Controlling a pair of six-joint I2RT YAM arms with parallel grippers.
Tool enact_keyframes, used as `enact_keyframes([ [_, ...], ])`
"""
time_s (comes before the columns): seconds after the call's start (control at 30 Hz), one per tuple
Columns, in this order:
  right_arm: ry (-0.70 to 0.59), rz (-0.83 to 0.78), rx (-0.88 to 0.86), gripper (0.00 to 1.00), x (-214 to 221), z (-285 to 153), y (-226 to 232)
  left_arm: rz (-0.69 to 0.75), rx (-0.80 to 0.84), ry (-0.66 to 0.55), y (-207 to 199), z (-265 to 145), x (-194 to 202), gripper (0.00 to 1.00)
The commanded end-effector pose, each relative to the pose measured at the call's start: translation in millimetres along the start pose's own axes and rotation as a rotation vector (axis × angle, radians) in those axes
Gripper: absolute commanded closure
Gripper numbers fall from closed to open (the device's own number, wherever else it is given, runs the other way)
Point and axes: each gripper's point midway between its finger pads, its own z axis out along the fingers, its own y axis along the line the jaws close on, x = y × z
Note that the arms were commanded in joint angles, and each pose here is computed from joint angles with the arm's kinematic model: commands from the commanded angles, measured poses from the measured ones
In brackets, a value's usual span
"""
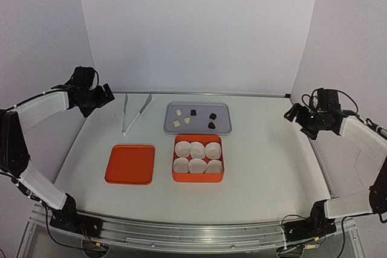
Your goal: Pack the chocolate
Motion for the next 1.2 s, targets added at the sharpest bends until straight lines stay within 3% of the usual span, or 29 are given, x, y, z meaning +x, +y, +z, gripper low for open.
enact_keyframes([
  [0.0,-0.029,-0.013,-0.117,0.02,-13,-5,26,-0.007,0.01,-0.028,-5,-1,-10,0.0],
  [0.23,0.006,-0.005,-0.132,0.02,-11,6,28,0.03,0.034,0.025,-25,39,-13,0.0],
  [0.47,0.07,0.008,-0.154,0.02,-5,21,33,0.146,-0.015,0.083,-37,114,-13,0.03],
  [0.8,0.149,0.005,-0.194,0.02,1,37,40,0.26,-0.155,0.167,-24,200,1,0.24],
  [0.97,0.151,0.003,-0.182,0.02,4,39,37,0.292,-0.175,0.199,-17,220,15,0.32],
  [1.17,0.172,0.006,-0.187,0.04,9,41,35,0.299,-0.192,0.221,-10,237,28,0.5],
])
